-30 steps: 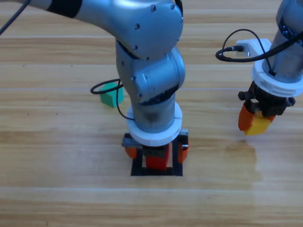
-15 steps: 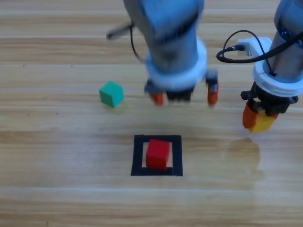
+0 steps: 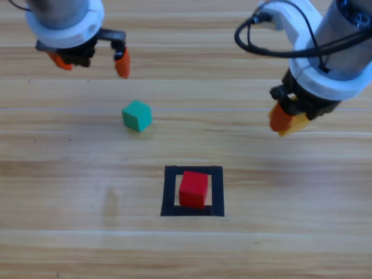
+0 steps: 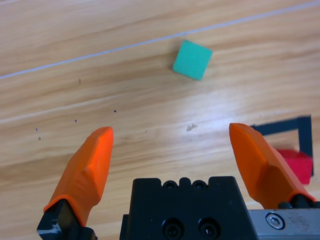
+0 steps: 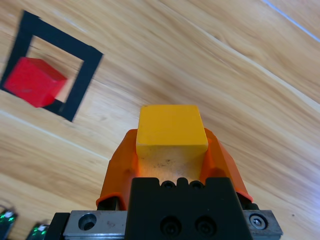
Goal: Stack the blocks in the rectangular block: red at the bottom, yellow in the middle, green on top
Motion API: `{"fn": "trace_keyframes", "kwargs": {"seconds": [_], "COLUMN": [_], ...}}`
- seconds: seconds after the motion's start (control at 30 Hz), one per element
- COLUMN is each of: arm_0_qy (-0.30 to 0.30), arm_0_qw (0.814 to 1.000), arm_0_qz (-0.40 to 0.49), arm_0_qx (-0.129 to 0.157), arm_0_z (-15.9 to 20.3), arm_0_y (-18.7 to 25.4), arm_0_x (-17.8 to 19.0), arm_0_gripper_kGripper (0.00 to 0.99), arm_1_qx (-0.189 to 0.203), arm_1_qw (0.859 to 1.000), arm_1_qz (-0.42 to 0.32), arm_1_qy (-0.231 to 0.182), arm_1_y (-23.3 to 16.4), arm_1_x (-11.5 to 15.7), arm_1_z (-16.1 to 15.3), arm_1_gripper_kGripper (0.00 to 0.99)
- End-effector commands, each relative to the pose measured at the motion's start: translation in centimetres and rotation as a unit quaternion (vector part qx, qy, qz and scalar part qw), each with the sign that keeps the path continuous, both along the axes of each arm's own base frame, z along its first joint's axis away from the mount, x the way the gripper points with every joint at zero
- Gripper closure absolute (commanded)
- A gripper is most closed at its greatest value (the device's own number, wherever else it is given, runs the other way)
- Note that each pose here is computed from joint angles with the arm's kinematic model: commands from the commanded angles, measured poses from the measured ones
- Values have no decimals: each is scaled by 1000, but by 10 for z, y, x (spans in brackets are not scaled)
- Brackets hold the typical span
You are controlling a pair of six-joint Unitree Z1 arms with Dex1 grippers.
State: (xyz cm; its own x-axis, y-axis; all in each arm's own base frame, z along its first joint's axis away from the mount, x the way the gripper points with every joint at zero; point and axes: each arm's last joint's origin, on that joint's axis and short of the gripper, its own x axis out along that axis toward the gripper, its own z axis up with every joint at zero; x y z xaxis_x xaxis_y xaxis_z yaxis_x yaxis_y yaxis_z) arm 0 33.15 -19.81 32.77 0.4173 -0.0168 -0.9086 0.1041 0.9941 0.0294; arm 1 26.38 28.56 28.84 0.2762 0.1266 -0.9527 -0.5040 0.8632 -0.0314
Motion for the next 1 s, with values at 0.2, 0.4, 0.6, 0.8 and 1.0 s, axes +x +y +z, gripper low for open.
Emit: {"fn": "trace_keyframes", "kwargs": {"seconds": [0.2, 0.4, 0.6, 0.8, 1.0], "arm_0_qy": [96, 178, 177, 165, 177], "arm_0_qw": [993, 978, 978, 979, 978], "arm_0_qz": [-63, -73, -82, -99, -95], "arm_0_qx": [41, 83, 73, 67, 53], "arm_0_z": [6, -37, -41, -32, -36], "arm_0_y": [37, 25, 21, 21, 36], "arm_0_x": [36, 60, 66, 67, 72], "arm_0_gripper_kGripper": [0, 0, 0, 0, 0], "arm_1_qx": [33, 22, 26, 36, 40], "arm_1_qw": [996, 995, 993, 988, 980], "arm_1_qz": [-8, -30, -58, -98, -146], "arm_1_qy": [79, 93, 104, 116, 128], "arm_1_y": [49, 81, 112, 124, 134], "arm_1_x": [4, -6, -14, -7, -1], "arm_1_z": [-14, -38, -54, -63, -78], "arm_1_gripper_kGripper": [990, 990, 990, 990, 990]}}
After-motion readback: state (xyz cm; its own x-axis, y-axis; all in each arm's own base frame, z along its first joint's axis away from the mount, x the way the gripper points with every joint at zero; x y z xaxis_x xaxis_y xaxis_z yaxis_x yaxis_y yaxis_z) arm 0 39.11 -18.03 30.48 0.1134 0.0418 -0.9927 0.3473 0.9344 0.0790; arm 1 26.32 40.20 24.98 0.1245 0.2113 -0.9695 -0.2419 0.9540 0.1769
